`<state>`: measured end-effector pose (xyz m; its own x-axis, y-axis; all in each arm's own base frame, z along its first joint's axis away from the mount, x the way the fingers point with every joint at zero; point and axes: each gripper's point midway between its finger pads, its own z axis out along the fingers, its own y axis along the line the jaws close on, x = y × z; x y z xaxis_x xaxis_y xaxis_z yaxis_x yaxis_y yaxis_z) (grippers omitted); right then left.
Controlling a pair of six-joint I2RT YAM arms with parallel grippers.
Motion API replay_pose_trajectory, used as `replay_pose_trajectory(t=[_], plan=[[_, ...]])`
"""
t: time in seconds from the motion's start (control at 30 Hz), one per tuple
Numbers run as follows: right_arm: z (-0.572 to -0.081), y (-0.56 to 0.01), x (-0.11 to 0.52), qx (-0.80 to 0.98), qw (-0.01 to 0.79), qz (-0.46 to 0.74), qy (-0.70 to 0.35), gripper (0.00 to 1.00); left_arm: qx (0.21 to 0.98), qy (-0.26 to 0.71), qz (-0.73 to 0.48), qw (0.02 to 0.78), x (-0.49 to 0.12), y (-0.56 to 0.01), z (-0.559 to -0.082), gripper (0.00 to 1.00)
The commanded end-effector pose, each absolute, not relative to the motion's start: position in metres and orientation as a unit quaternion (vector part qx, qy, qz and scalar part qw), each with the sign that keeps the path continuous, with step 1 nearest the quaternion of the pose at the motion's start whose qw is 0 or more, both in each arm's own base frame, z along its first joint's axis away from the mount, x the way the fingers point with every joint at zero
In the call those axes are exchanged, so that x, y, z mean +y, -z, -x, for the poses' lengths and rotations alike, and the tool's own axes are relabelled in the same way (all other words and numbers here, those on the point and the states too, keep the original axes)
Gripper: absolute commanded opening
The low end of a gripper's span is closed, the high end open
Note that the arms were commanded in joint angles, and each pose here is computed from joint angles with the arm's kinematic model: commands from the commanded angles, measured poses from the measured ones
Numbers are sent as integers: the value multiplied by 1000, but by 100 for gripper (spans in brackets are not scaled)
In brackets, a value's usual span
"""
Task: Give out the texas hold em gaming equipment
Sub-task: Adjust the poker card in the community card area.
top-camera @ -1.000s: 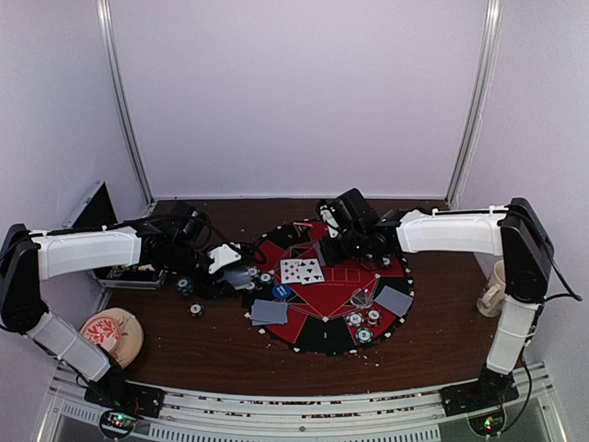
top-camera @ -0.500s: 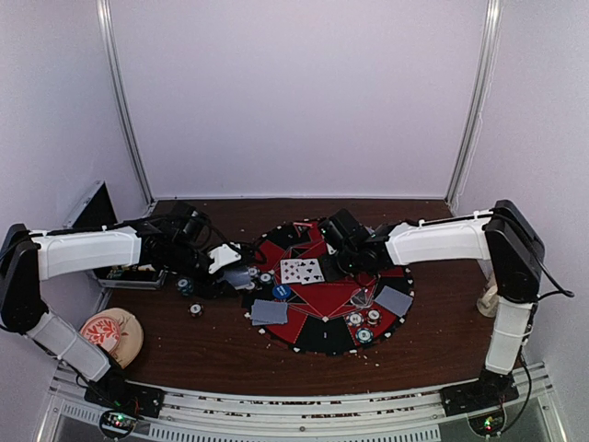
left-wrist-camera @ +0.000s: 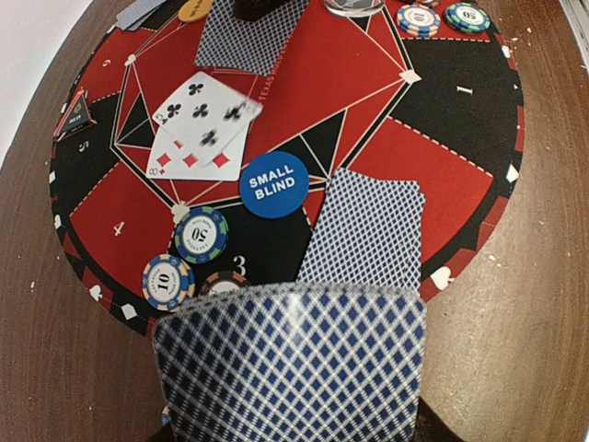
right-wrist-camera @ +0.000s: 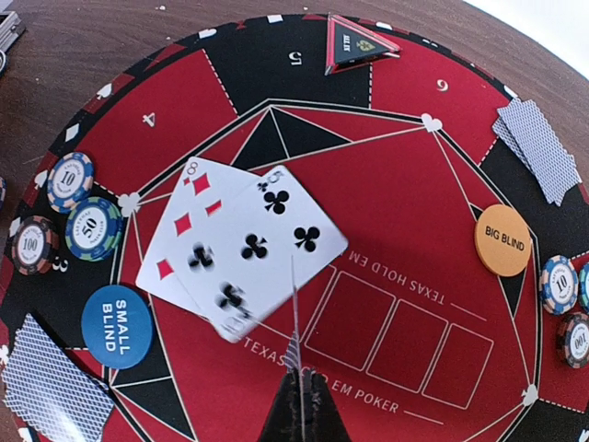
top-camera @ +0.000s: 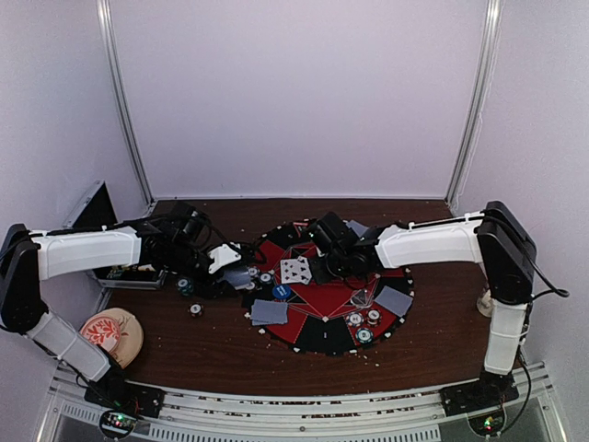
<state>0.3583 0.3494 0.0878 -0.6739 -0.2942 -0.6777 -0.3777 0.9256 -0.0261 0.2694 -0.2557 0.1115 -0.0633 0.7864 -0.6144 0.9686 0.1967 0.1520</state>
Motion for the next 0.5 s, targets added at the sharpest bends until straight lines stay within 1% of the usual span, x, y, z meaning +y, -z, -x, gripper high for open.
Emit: replay_pose_trajectory(t=[0.0, 0.27, 0.47], plan=[[-362, -100, 361, 908, 371, 185, -63, 0, 700, 157, -612, 333, -263, -131, -275, 54], [-366, -100, 358, 908, 377, 179, -45, 0, 699, 156, -612, 334, -262, -131, -275, 54], [-372, -117, 368, 898, 398, 172, -67, 0, 699, 154, -612, 336, -263, -133, -276, 54]])
